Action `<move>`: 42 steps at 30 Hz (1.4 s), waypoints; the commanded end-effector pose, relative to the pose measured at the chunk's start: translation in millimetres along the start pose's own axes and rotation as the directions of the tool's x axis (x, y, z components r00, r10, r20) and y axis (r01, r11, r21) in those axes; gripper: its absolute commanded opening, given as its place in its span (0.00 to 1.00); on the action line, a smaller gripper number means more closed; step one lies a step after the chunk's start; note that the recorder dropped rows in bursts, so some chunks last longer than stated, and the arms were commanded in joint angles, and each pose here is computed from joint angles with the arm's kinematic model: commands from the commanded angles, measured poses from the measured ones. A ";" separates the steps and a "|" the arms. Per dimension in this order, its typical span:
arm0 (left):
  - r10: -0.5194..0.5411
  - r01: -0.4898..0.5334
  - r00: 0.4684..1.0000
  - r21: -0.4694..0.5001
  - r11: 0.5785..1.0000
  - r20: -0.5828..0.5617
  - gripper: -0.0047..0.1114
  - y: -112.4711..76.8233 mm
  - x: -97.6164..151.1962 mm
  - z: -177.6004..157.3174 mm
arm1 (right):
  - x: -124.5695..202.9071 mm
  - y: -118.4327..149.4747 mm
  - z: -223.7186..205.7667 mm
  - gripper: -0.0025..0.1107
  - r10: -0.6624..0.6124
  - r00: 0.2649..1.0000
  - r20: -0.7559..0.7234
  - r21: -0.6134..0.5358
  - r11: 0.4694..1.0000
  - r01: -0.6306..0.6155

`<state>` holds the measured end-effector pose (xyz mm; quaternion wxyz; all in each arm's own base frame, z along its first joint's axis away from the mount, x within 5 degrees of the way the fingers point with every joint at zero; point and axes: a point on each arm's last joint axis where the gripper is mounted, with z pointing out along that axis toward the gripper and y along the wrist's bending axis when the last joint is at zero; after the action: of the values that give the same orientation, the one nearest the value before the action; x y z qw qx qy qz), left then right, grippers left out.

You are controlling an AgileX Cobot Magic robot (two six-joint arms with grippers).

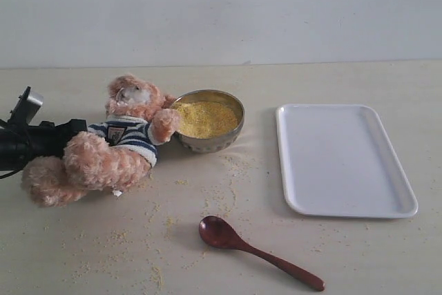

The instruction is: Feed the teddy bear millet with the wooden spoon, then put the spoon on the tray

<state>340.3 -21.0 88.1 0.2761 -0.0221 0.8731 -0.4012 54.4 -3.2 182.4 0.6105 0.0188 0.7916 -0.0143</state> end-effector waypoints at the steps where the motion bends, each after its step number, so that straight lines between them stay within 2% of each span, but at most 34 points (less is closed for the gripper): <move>1: 0.023 -0.023 1.000 -0.027 0.999 -0.004 0.08 1.6 0.1 1.0 | -1.1 0.1 -0.1 0.02 -0.007 1.000 0.010 -0.003 1.000 0.007; 6: 0.011 -0.011 1.000 -0.017 1.000 0.018 0.08 6.3 -3.0 -5.6 | -1.1 0.1 -0.1 0.02 -0.007 1.000 0.010 -0.003 1.000 0.007; 9: -0.014 0.009 0.998 0.073 0.997 0.064 0.08 5.3 -9.6 -18.0 | -1.1 0.1 -0.1 0.02 -0.007 1.000 0.010 -0.003 1.000 0.007; 12: -0.062 0.049 0.992 0.114 0.992 0.113 0.08 4.3 -18.4 -34.5 | -1.1 0.1 -0.1 0.02 -0.007 1.000 0.010 -0.003 1.000 0.007; 19: 0.003 -0.019 0.987 0.097 0.995 0.162 0.08 -6.2 -24.3 -59.9 | -1.1 0.1 -0.1 0.02 -0.007 1.000 0.010 -0.003 1.000 0.007; 22: 0.001 -0.023 0.987 0.132 0.991 0.163 0.08 -16.3 -26.0 -65.3 | -1.1 0.1 -0.1 0.02 -0.007 1.000 0.010 -0.003 1.000 0.007; 24: -0.001 -0.024 0.985 0.143 0.989 0.173 0.08 -22.3 -23.1 -69.2 | -1.1 0.1 -0.1 0.02 -0.007 1.000 0.010 -0.003 1.000 0.007; 26: 0.007 -0.026 0.985 0.114 0.993 0.172 0.08 -24.4 -19.0 -72.3 | -1.1 0.1 -0.1 0.02 -0.007 1.000 0.010 -0.003 1.000 0.007; 34: -0.028 0.011 0.987 0.106 0.994 0.159 0.08 -43.0 14.7 -86.9 | -1.1 0.1 -0.1 0.02 -0.007 1.000 0.010 -0.003 1.000 0.007; 38: 0.063 -0.080 0.983 0.093 0.992 0.173 0.08 -57.1 28.1 -97.1 | -1.1 0.1 -0.1 0.02 -0.007 1.000 0.010 -0.003 1.000 0.007; 42: 0.083 -0.100 0.982 0.096 0.990 0.170 0.08 -64.0 34.8 -101.7 | -1.1 0.1 -0.1 0.02 -0.007 1.000 0.010 -0.003 1.000 0.007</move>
<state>252.0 -1.9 166.8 0.3593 -0.0081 0.8315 -0.4236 54.4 -3.2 182.4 0.6105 0.0188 0.7916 -0.0143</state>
